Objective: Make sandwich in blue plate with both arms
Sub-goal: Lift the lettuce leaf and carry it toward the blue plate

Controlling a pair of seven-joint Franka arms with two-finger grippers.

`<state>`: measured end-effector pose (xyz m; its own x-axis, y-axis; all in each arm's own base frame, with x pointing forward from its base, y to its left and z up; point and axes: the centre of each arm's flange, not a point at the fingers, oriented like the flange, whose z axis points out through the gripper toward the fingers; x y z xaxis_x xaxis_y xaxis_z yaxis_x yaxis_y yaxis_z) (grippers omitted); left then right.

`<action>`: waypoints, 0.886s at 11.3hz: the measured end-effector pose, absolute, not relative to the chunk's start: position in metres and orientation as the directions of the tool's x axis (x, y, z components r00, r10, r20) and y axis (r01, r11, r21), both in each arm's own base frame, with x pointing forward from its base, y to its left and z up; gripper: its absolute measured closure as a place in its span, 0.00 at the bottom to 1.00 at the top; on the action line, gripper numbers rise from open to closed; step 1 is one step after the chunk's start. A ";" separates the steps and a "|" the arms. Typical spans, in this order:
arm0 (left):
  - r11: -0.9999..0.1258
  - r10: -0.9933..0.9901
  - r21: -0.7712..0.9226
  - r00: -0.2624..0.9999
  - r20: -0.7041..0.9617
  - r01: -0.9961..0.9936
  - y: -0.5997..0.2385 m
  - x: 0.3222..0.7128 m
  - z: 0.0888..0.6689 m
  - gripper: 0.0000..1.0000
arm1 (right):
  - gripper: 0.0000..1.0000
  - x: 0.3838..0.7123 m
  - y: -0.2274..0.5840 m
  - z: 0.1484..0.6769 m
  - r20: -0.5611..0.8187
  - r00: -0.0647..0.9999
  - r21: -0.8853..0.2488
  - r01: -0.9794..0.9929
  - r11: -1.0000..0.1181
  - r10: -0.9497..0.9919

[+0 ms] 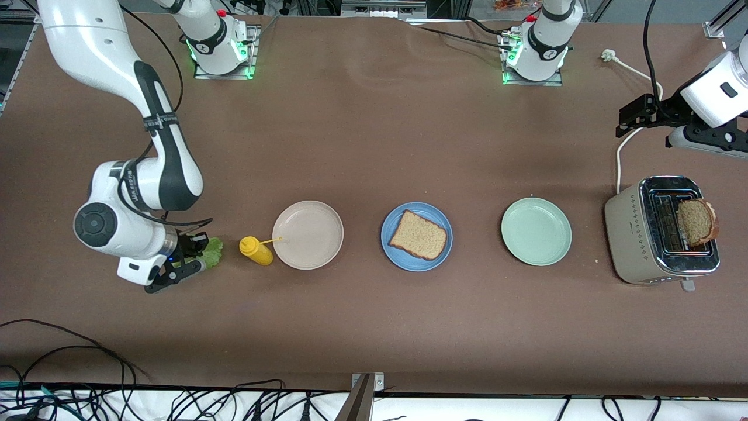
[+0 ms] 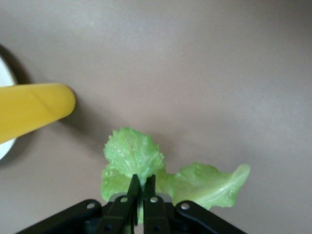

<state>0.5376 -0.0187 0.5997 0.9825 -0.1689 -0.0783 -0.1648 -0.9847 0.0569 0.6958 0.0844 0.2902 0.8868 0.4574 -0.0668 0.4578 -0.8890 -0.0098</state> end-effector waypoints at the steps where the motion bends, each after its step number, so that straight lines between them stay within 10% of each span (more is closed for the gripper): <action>1: -0.985 -0.169 0.057 0.982 -0.079 -0.165 -0.019 0.538 0.600 0.00 | 0.94 0.692 0.084 0.304 -0.080 0.886 -0.017 0.457 -0.889 0.457; 10: -0.985 -0.169 0.057 0.982 -0.079 -0.165 -0.019 0.538 0.599 0.00 | 0.94 0.656 0.122 0.421 -0.074 0.899 -0.099 0.424 -0.900 0.432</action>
<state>0.5376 -0.0188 0.5992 0.9824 -0.1691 -0.0794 -0.1648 -0.9847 0.0573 0.6561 0.1217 0.4210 0.8990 0.4316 -0.0741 0.4240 -0.9003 -0.0989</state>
